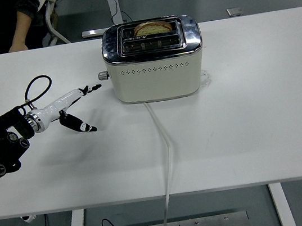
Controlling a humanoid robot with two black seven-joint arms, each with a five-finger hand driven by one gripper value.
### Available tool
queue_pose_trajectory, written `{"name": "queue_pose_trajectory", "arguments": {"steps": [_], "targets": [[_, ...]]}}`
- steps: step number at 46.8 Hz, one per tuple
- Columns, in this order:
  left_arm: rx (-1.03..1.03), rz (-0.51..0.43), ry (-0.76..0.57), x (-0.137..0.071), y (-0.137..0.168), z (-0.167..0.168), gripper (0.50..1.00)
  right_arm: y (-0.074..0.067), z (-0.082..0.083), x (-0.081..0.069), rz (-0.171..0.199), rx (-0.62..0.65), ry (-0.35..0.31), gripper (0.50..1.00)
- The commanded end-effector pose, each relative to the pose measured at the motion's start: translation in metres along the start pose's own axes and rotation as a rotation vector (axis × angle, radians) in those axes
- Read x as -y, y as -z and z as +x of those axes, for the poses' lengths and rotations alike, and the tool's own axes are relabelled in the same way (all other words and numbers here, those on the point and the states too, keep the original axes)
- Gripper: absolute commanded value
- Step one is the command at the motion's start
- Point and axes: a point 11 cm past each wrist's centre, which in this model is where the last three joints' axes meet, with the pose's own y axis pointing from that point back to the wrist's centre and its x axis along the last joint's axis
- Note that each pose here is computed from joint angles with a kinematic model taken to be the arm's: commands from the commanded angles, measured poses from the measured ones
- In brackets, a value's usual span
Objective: Press down toaster
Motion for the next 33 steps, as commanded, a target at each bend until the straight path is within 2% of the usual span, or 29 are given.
{"name": "queue_pose_trajectory", "arguments": {"steps": [1, 28, 33], "targets": [[-0.046, -0.001, -0.024, -0.002, 0.002, 0.003, 1.0, 0.0, 0.0, 0.0, 0.0, 0.0, -0.001, 0.998], [-0.372, -0.063, -0.189, -0.005, -0.005, 0.036, 1.0, 0.0, 0.0, 0.0, 0.0, 0.0, 0.001, 0.998], [-0.477, -0.077, -0.225, -0.013, 0.0, 0.048, 1.0, 0.0, 0.0, 0.0, 0.0, 0.0, -0.001, 0.998]]}}
